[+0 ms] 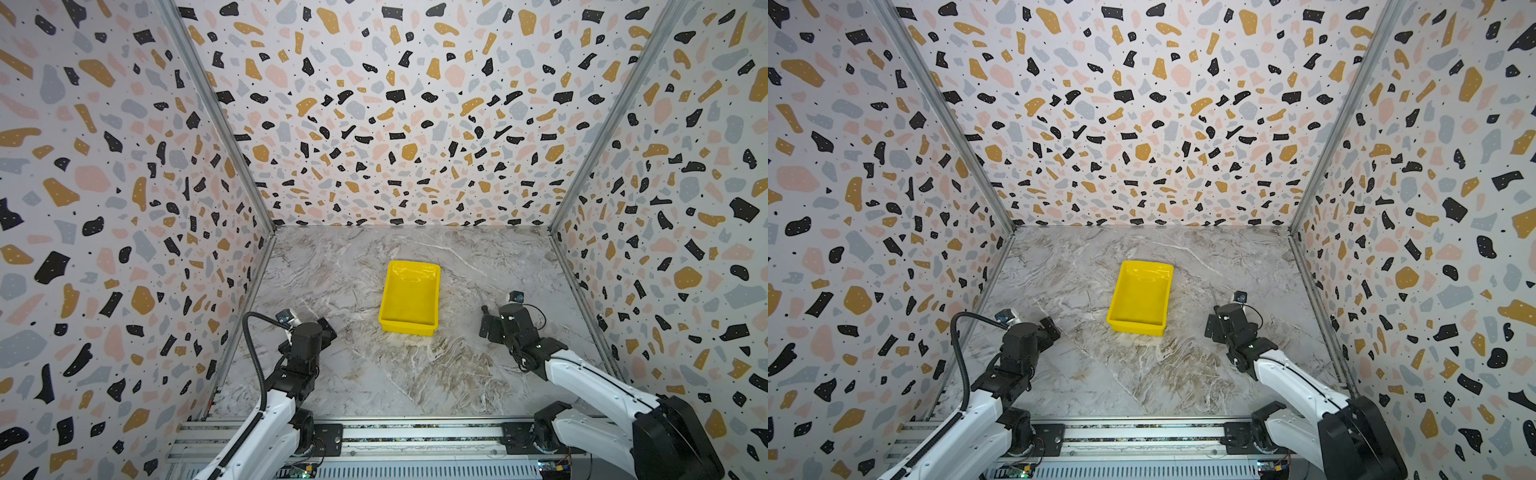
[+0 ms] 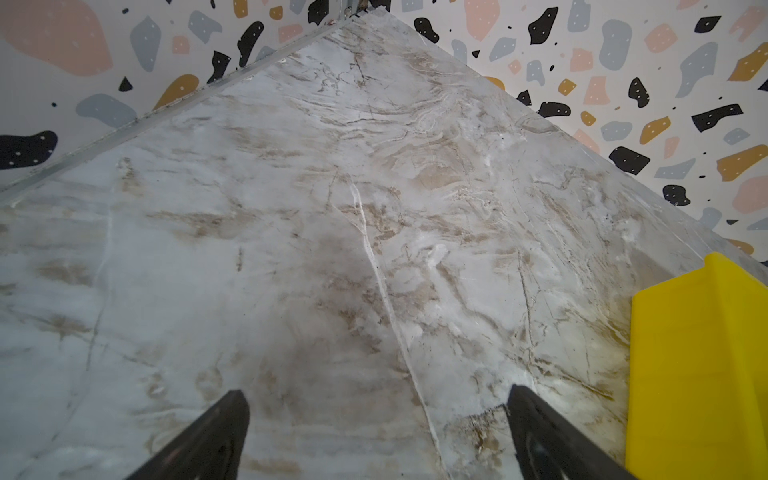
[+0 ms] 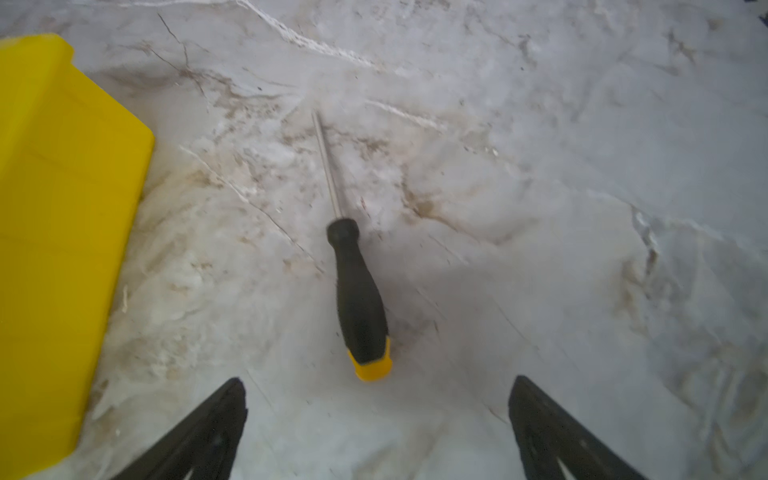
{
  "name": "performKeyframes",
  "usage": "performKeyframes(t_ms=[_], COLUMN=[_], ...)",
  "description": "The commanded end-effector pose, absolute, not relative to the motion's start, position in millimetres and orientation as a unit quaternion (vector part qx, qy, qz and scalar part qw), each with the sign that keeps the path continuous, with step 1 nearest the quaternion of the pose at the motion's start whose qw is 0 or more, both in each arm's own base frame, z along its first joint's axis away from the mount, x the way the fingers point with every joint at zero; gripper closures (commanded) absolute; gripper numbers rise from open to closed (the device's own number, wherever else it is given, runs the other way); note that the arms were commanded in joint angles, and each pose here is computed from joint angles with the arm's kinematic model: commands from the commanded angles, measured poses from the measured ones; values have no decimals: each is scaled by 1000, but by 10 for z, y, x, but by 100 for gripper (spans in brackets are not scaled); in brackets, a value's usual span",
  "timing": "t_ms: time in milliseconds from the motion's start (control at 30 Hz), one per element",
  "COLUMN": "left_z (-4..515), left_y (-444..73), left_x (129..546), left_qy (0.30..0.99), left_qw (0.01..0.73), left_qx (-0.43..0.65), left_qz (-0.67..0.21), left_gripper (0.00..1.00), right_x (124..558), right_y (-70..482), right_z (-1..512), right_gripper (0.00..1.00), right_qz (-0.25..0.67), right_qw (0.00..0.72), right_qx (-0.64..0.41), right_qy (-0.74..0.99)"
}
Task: Put the screwdriver in the bin
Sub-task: 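Lower the right gripper toward the screwdriver handle while the left arm shifts slightly, then close the right gripper on the black screwdriver handle and lift it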
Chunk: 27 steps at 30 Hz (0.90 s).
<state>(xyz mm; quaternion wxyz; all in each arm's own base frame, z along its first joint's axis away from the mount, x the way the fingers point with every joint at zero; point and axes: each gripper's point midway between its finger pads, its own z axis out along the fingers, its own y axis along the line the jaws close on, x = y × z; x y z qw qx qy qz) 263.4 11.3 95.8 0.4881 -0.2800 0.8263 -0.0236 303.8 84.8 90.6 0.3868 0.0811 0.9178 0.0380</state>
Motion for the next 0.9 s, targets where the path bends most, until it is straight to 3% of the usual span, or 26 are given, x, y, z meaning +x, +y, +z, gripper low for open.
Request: performKeyframes(t_ms=[0,167,267,600,800,867], left_z=[1013,1016,1005,958,982,986], left_y=[151,168,168,57,-499,-564], left_x=[2635,2623,2624,2693,2817,2823], left_qy=[816,812,813,830,832,836], left_qw=[501,504,503,490,507,505], left_qx=[-289,-293,-293,-266,-165,-151], left_qz=[-20,-19,-19,-31,-153,-151], left_gripper=[1,2,2,3,0,0], right_x=[3270,3466,3456,3305,3325,3330], right_y=[909,948,929,878,887,888], right_z=[1053,974,920,569,518,487], right_gripper=[10,9,11,40,49,49], right_qz=[27,50,28,17,20,20], right_qw=[345,228,194,164,173,174], right_qx=[75,58,45,37,35,36], right_qy=[935,971,980,986,984,984])
